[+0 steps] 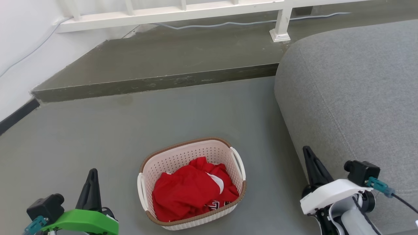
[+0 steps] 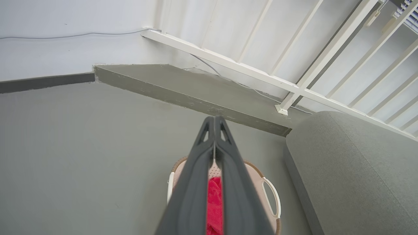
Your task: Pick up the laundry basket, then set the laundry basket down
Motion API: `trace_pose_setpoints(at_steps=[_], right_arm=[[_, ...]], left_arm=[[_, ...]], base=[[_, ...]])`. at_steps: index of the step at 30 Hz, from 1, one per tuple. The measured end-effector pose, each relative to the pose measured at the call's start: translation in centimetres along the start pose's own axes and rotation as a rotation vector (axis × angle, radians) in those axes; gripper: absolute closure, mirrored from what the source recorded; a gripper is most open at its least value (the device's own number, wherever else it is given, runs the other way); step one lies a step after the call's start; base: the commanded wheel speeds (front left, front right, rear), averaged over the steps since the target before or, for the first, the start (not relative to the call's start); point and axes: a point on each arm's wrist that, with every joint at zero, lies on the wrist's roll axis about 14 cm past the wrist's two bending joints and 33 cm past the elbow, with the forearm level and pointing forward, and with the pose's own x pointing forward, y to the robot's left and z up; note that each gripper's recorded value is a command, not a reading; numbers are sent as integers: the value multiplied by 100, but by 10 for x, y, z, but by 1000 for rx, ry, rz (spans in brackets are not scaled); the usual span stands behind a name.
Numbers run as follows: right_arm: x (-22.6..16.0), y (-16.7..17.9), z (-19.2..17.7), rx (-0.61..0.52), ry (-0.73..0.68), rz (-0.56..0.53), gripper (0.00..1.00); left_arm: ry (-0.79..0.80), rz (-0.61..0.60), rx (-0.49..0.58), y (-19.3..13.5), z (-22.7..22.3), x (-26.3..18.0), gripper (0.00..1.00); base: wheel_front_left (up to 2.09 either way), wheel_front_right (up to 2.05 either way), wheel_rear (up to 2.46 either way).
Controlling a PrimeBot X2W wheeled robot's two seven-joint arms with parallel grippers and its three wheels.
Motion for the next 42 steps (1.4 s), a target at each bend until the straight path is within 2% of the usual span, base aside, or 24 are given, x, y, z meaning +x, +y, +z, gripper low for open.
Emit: trace_pose_setpoints(at_steps=[16,42], right_arm=[[2,-19,6,234,8,-74,100],[3,-41,16,580,-10,-129,100]], left_arm=[[28,55,-199,12,-1,-1,100],[33,84,-516,20,4,3,100]], base=[[0,0,0],[0,0,0]])
